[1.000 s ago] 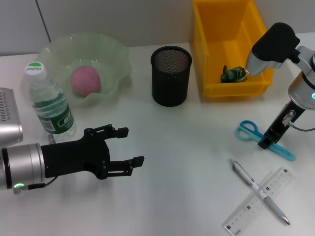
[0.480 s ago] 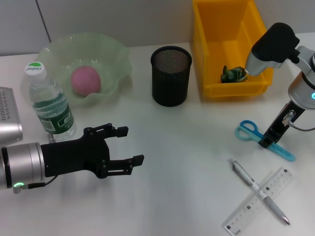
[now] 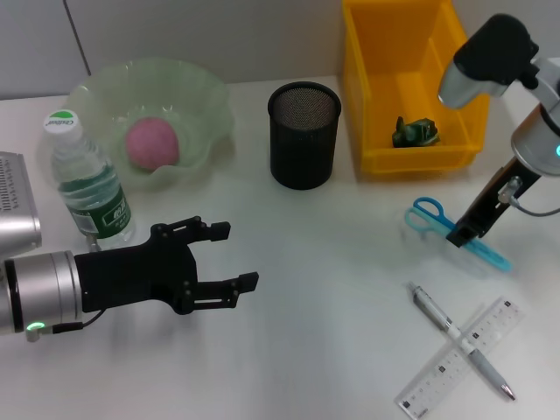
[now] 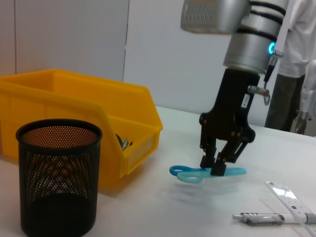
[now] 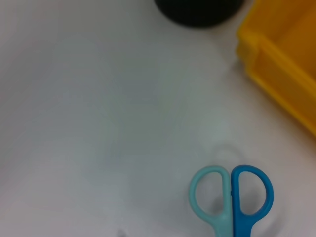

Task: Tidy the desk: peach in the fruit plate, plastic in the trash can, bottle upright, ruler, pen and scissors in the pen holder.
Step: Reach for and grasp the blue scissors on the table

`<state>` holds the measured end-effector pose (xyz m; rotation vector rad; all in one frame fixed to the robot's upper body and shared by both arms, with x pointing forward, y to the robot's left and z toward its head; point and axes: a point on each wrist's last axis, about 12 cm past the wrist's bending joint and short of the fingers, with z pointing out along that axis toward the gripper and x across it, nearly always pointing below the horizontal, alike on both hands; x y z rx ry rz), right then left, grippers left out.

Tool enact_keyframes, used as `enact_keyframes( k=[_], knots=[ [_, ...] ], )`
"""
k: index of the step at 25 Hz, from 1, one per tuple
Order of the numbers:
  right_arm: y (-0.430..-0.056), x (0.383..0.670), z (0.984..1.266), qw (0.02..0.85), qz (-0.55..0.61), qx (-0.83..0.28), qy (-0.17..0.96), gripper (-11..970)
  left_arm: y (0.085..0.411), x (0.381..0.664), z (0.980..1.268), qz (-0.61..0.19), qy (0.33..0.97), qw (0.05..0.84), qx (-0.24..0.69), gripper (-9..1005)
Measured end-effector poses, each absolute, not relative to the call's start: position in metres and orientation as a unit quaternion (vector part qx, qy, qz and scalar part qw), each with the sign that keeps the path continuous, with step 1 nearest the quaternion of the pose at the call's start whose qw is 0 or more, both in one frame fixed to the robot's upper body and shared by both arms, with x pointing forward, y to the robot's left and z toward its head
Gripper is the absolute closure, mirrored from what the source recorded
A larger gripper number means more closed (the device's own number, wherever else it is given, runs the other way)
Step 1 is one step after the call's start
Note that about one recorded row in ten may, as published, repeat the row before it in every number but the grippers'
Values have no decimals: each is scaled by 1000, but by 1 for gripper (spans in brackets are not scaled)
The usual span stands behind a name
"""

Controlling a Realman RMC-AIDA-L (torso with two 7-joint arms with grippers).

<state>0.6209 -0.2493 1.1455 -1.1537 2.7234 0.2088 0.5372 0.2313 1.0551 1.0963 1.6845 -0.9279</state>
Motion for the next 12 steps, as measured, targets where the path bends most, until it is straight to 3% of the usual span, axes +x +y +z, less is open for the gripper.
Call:
enact_keyframes(
  k=[12],
  knots=[
    [-256,610,1175,133,183,-420,879,755,231,539,1057,-375,680,449,442,135]
  ],
)
